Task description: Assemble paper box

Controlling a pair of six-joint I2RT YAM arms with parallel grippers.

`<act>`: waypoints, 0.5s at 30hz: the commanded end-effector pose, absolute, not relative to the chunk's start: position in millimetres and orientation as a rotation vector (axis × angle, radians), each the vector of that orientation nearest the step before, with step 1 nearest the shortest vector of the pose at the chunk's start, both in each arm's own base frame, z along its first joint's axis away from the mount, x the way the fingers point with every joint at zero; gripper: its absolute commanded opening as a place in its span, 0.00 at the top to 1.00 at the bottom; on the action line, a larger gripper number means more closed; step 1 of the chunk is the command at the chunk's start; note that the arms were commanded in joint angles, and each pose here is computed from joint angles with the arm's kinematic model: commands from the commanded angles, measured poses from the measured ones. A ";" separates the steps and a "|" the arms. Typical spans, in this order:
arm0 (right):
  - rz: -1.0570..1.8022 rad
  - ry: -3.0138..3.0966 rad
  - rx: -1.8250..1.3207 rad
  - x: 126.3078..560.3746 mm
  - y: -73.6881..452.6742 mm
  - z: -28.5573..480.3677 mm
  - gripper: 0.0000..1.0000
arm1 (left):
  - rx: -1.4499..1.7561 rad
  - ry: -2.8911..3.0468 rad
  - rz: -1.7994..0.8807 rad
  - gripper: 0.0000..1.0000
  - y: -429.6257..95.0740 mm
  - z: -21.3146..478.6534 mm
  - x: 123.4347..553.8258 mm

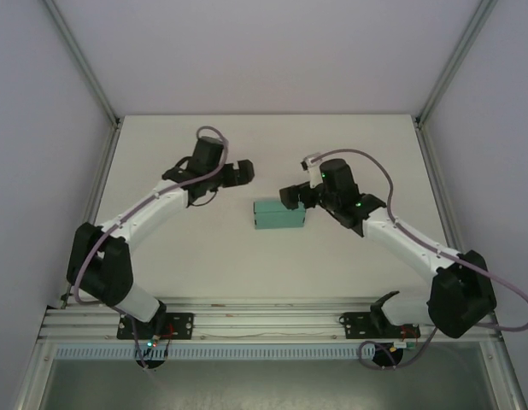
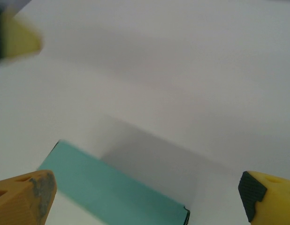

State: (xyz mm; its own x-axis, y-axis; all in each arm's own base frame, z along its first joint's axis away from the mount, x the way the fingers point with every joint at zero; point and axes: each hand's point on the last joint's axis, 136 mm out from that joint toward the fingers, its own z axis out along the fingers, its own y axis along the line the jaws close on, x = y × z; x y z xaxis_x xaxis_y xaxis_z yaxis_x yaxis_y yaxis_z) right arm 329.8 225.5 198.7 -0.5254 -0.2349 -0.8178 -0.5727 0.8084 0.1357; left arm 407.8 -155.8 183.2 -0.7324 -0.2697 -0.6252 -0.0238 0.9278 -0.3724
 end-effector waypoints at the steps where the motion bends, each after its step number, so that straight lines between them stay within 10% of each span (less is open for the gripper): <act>1: 0.481 1.919 -1.193 288.0 242.4 206.9 0.00 | -0.316 2.305 -0.264 0.00 -100.4 202.5 403.8; 15: 0.302 1.847 -1.875 270.6 247.1 149.8 0.00 | -0.442 2.232 -0.192 0.00 -42.6 183.8 369.3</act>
